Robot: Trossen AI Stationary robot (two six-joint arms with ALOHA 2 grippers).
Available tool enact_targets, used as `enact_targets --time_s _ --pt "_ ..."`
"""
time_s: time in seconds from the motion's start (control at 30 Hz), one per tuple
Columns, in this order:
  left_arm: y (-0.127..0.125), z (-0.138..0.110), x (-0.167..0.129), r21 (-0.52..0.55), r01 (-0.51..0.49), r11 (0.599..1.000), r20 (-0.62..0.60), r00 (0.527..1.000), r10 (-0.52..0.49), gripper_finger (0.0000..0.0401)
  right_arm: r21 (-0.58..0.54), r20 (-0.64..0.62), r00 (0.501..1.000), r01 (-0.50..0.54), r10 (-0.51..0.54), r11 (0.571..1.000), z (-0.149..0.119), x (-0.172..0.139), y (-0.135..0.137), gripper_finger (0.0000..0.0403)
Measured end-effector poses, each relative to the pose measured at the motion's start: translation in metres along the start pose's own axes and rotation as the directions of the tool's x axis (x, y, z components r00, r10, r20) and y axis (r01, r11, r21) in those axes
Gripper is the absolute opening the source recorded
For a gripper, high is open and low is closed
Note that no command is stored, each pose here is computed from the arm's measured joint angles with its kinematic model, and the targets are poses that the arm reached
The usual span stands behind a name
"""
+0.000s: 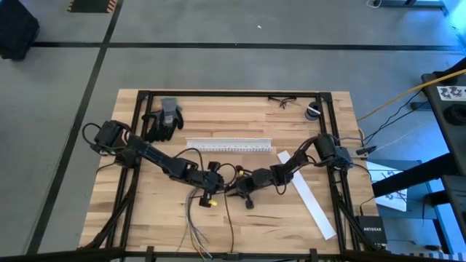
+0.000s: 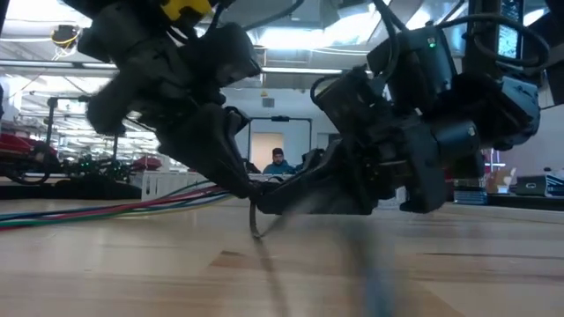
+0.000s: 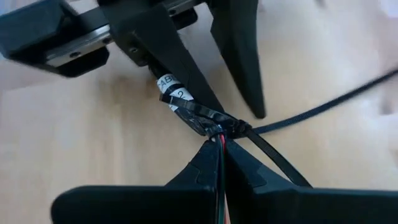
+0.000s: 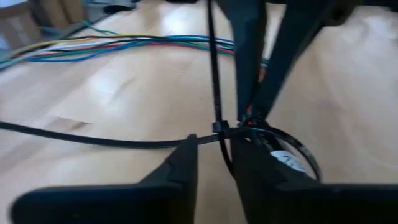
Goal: Ziptie cables
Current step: Wrap the cables together using a black ziptie
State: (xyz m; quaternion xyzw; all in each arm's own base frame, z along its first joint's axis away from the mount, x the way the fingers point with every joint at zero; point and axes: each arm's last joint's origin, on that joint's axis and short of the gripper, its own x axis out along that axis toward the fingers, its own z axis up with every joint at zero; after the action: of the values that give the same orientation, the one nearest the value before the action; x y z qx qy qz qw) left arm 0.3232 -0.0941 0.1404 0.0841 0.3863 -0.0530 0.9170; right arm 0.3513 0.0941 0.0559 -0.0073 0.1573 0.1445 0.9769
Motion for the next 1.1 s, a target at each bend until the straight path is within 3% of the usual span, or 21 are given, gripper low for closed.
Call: enact_targets --time_s 0.13,0.33,0.5,0.67,0.87,1.0,1.1 --pt "-0.003 0.000 -0.001 0.000 0.032 0.999 0.002 0.999 -0.032 0.0000 -0.069 -0.019 0.997 -0.075 0.074 0.995 0.006 0.009 0.015 0.0133" --pt "-0.006 0.002 -0.002 -0.004 -0.008 1.000 0.015 1.000 0.008 0.0000 -0.130 -0.127 0.992 -0.002 -0.015 0.991 0.011 0.019 0.017 0.0147" --pt "-0.005 0.005 -0.002 -0.021 -0.026 0.999 0.035 0.999 0.027 0.0000 -0.158 -0.161 0.986 0.006 -0.032 0.987 0.023 0.012 0.017 0.0147" --pt "-0.003 0.006 -0.003 -0.026 -0.035 0.999 0.046 0.998 0.036 0.0000 -0.193 -0.249 0.961 0.073 -0.121 0.978 0.037 0.005 0.015 0.0147" --pt "-0.006 0.008 -0.002 -0.025 -0.027 0.999 0.068 0.997 0.029 0.0000 -0.227 -0.239 0.971 -0.050 -0.006 0.973 0.058 0.018 0.027 0.0147" --pt "-0.004 0.007 -0.001 -0.031 -0.051 0.998 0.058 0.997 0.053 0.0000 -0.276 -0.402 0.905 0.024 -0.138 0.961 0.064 0.019 0.022 0.0147" --pt "-0.006 0.007 -0.002 -0.033 -0.048 0.998 0.062 0.997 0.050 0.0000 -0.281 -0.460 0.875 0.016 -0.149 0.960 0.076 0.022 0.024 0.0147"
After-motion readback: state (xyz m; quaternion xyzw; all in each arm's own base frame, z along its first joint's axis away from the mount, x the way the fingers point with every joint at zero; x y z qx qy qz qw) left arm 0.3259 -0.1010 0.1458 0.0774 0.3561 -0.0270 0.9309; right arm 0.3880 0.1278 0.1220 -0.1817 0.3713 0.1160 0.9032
